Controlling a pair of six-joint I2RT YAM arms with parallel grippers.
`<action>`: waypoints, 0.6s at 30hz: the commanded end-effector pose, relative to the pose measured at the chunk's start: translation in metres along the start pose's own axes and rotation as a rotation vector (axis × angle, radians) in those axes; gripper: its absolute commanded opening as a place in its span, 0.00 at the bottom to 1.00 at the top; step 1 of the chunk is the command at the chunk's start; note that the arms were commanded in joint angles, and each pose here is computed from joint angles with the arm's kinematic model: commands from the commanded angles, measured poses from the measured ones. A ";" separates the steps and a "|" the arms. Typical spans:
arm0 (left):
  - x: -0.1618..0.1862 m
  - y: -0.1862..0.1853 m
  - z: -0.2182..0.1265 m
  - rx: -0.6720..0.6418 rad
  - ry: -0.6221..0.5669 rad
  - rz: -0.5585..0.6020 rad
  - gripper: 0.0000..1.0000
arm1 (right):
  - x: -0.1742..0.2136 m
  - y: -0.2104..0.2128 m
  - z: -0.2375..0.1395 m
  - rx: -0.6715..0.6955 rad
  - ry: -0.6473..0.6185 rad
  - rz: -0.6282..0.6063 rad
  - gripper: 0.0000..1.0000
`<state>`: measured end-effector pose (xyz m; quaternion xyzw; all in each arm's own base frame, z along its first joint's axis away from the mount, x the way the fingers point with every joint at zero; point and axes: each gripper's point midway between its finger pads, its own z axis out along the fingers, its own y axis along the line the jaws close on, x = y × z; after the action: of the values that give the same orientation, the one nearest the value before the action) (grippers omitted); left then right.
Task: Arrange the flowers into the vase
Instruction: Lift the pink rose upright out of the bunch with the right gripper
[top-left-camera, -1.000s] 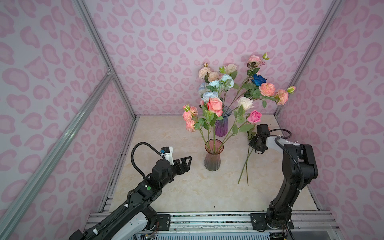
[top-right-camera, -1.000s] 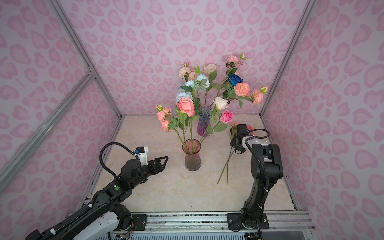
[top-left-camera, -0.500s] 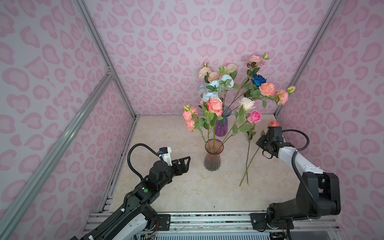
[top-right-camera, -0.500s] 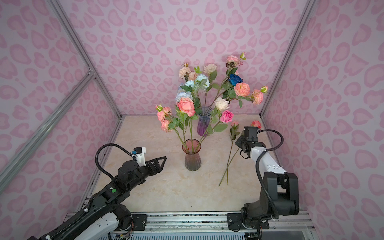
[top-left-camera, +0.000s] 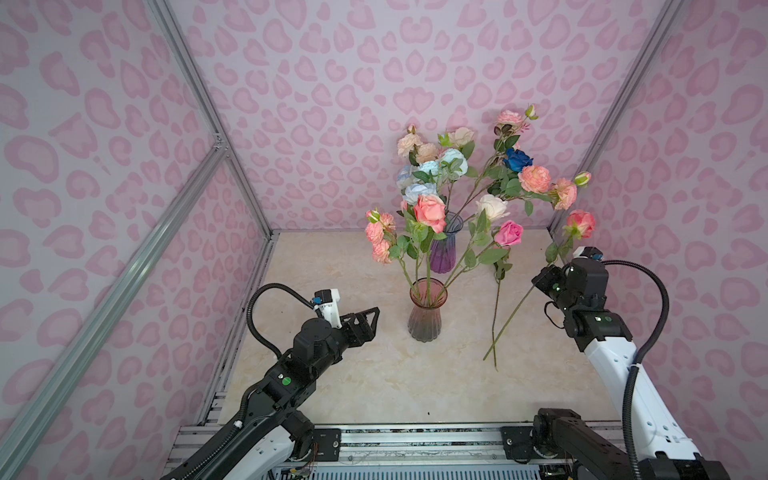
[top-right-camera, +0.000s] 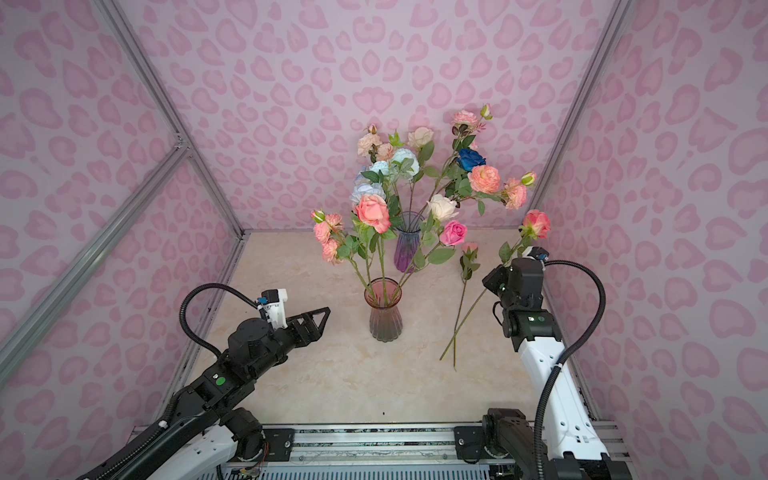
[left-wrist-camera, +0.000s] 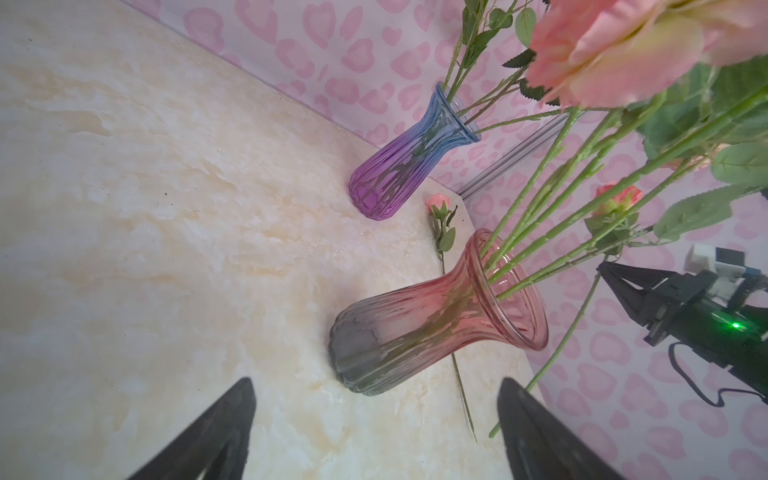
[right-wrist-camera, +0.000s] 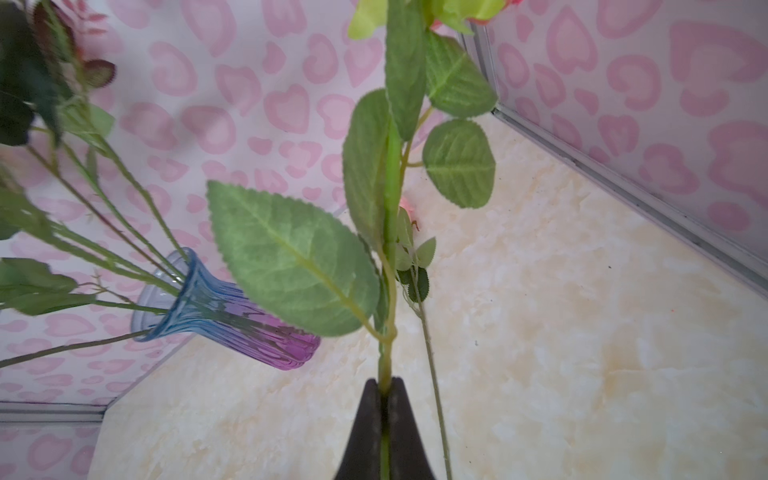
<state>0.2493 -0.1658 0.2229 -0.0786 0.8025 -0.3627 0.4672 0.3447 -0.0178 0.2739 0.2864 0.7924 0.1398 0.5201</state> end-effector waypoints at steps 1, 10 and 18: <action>-0.007 -0.002 -0.004 -0.008 -0.021 0.012 0.92 | -0.006 0.020 -0.017 -0.061 -0.019 -0.050 0.00; -0.039 -0.014 -0.030 -0.012 -0.125 0.044 0.92 | -0.034 0.094 -0.096 -0.259 -0.193 -0.197 0.00; -0.052 -0.021 -0.035 -0.009 -0.155 0.053 0.93 | -0.041 0.112 -0.138 -0.336 -0.322 -0.240 0.00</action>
<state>0.2437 -0.1418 0.2804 -0.0867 0.7679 -0.3473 0.5312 0.2682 0.0716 0.4116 0.1016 0.7117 0.1971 0.6665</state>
